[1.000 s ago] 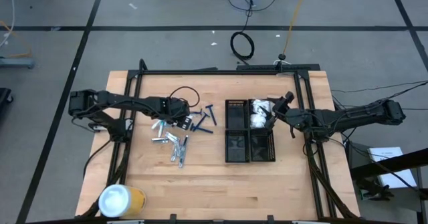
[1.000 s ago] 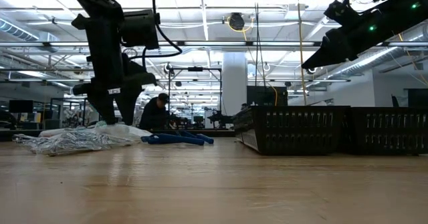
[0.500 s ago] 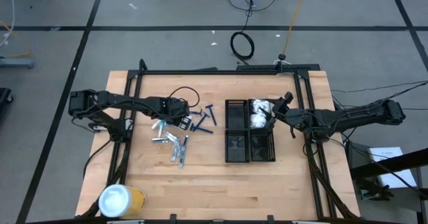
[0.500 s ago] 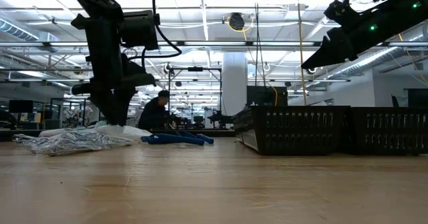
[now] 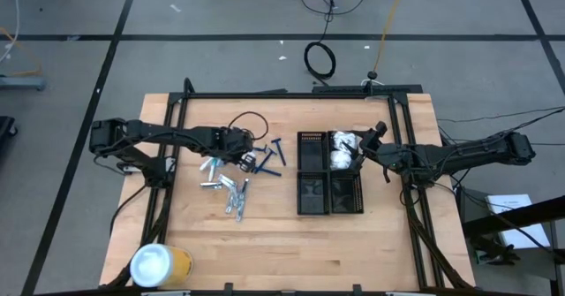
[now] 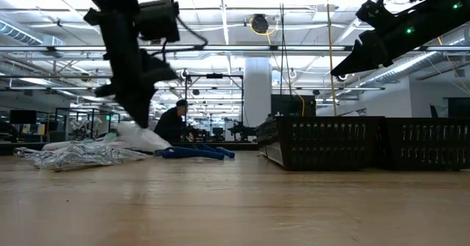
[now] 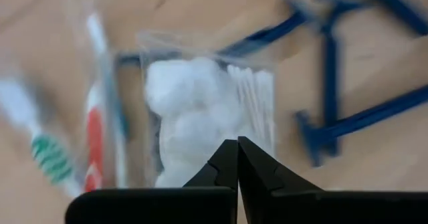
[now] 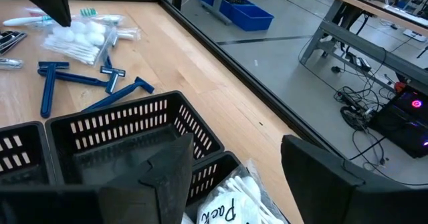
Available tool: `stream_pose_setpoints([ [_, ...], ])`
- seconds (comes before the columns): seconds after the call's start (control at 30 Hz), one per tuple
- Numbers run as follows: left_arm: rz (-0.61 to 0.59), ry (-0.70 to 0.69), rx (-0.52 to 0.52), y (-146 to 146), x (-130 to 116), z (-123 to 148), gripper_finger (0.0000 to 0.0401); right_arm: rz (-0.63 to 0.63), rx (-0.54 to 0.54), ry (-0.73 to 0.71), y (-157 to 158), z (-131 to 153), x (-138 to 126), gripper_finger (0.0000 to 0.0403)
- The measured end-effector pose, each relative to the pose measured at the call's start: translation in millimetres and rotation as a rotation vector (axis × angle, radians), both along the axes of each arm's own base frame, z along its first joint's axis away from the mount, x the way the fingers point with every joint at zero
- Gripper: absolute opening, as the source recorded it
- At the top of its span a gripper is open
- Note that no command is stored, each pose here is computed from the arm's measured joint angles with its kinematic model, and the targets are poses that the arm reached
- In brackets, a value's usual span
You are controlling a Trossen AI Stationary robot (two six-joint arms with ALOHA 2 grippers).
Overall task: Pick & Place Travel size toiletries
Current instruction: Put the cotton pack into the top right black basket
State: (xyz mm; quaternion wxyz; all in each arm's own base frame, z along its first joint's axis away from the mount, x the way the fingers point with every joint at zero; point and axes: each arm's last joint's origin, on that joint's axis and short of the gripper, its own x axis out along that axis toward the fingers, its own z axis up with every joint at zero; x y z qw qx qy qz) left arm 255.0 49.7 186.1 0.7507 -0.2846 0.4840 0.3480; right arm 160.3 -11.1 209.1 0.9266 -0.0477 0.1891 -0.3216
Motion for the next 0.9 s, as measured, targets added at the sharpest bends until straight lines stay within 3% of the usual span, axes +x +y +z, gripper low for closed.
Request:
stream_pose_setpoints([
  [0.33, -0.194, -0.127, 0.116, -14, 31, 55, 0.0, 0.0, 0.0, 0.001, 0, 0, 0, 0.0212],
  [0.5, -0.178, -0.034, 0.096, -13, 22, 50, 0.0011, 0.0, 0.0, 0.001, 0, 0, 0, 0.0212],
  [0.63, -0.151, 0.03, 0.074, -11, 12, 32, 0.0052, 0.0, 0.0, 0.001, 0, 0, 0, 0.0212],
  [0.9, 0.01, 0.06, 0.027, 2, -4, 1, 0.0182, 0.002, 0.001, 0.001, 0, 0, 0, 0.0212],
])
